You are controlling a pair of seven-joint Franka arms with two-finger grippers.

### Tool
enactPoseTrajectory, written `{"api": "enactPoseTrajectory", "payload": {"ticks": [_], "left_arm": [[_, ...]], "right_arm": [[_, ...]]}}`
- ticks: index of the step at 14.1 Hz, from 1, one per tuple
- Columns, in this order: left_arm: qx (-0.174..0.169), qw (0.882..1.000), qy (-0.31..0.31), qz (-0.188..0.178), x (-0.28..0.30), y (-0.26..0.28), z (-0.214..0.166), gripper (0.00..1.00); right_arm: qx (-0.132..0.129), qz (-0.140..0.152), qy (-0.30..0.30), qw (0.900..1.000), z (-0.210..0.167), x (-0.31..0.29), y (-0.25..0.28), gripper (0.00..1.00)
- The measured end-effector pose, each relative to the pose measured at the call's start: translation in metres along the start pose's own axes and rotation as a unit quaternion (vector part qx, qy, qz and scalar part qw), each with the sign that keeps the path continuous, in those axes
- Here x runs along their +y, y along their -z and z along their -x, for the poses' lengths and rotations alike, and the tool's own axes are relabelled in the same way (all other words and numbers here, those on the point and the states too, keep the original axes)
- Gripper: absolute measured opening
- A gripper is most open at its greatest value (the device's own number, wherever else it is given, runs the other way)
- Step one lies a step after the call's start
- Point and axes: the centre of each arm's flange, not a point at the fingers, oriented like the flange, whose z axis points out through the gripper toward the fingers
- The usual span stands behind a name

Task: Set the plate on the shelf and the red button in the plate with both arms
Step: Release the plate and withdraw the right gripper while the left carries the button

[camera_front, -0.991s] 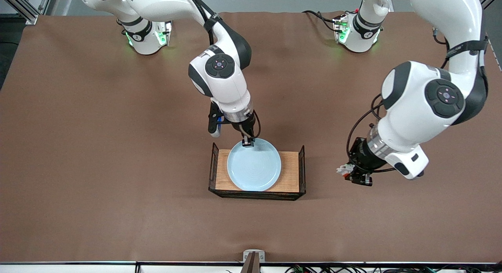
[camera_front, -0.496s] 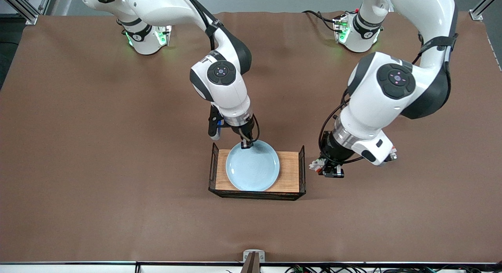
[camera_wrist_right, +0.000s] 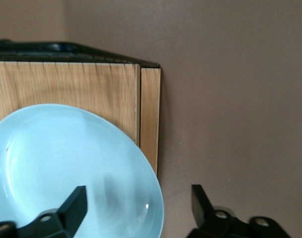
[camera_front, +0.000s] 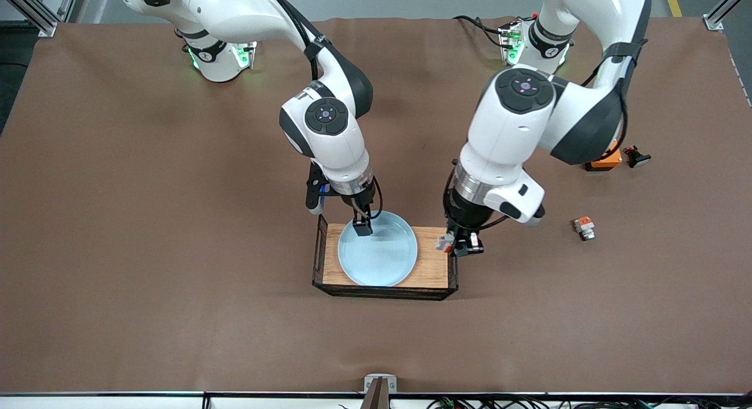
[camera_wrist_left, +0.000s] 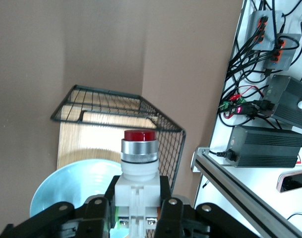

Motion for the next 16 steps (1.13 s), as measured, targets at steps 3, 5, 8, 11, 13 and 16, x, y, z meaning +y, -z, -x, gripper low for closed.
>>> {"api": "enactPoseTrajectory", "payload": {"ticks": [3,5,8,11,13,16], "left_arm": [[0.007,1.0,0.01,0.027,-0.011,-0.02,0.017,0.34],[0.002,1.0,0.003,0.029,-0.021,-0.039,0.028,0.34],[-0.001,1.0,-0.007,0.026,-0.039,-0.058,0.046,0.34],[0.002,0.999,-0.007,0.046,-0.053,-0.069,0.061,0.34],[0.008,0.998,-0.008,0.056,-0.064,-0.08,0.07,0.34],[0.005,0.998,-0.012,0.059,-0.077,-0.094,0.08,0.34]], "right_arm": [[0.018,0.023,0.036,0.999,-0.001,-0.004,0.035,1.0],[0.028,0.045,0.077,0.996,-0.009,-0.003,0.076,1.0],[0.021,0.089,0.146,0.985,-0.05,-0.01,0.147,1.0],[0.0,0.134,0.225,0.965,-0.12,-0.023,0.207,1.0],[-0.01,0.155,0.279,0.948,-0.165,-0.029,0.235,1.0],[-0.03,0.156,0.369,0.916,-0.227,-0.037,0.266,1.0]]}}
